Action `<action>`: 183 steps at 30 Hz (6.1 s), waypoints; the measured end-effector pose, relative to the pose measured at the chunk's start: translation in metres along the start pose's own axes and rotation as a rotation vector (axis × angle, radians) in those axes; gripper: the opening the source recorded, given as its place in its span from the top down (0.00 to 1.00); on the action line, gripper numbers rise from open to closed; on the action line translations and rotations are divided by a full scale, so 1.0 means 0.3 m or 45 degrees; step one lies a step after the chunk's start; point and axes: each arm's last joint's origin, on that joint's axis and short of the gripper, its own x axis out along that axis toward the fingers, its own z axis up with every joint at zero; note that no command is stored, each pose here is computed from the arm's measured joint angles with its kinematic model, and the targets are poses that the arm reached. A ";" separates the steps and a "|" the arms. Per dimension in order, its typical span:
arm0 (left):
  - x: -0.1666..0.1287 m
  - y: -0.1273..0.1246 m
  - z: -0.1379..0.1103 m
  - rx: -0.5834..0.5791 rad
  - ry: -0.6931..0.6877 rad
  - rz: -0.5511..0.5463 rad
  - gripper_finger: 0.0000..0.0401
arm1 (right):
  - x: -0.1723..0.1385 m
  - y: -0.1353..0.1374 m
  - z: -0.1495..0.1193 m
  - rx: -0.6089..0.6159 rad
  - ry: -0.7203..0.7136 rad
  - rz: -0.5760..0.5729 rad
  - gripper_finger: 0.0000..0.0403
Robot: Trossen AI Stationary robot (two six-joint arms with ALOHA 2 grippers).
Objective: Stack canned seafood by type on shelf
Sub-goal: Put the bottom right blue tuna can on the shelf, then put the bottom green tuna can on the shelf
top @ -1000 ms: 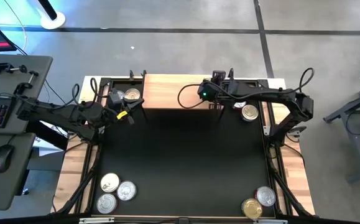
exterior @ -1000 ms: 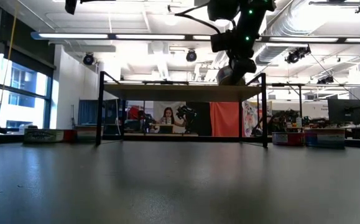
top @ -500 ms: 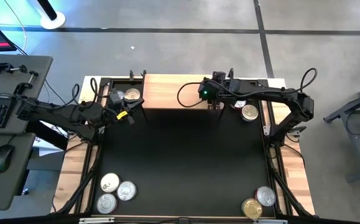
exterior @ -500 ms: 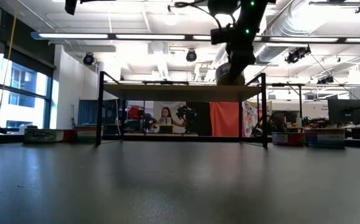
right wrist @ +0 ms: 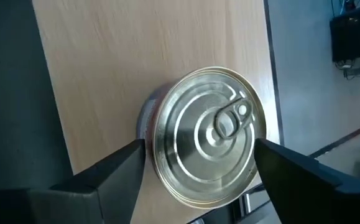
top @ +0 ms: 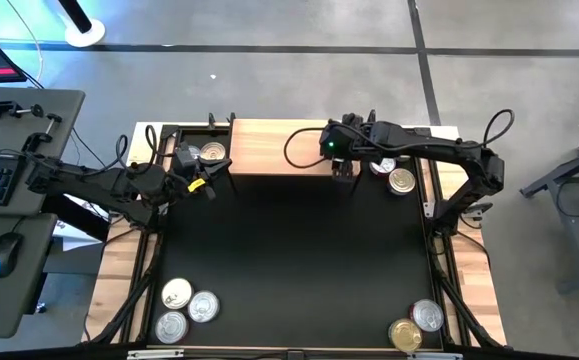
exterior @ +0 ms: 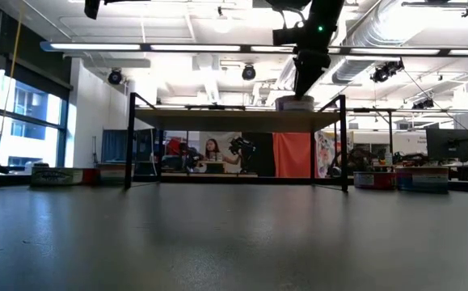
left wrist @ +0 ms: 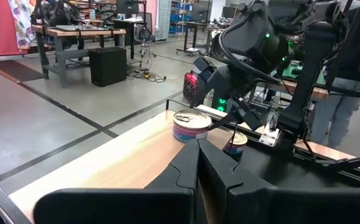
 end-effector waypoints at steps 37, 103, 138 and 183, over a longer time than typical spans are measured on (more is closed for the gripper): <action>-0.004 -0.028 -0.007 -0.092 0.089 -0.372 1.00 | -0.258 0.589 -0.109 0.170 0.279 0.930 0.27; 0.129 -0.252 -0.296 0.231 0.622 -0.578 1.00 | 0.154 0.738 -0.104 0.544 0.031 0.956 1.00; 0.464 -0.320 -0.735 0.294 0.730 -0.561 1.00 | 0.252 0.683 -0.138 0.629 -0.004 0.819 1.00; 0.454 -0.323 -0.756 0.275 0.779 -0.563 1.00 | 0.088 0.706 -0.064 0.837 -0.380 0.943 1.00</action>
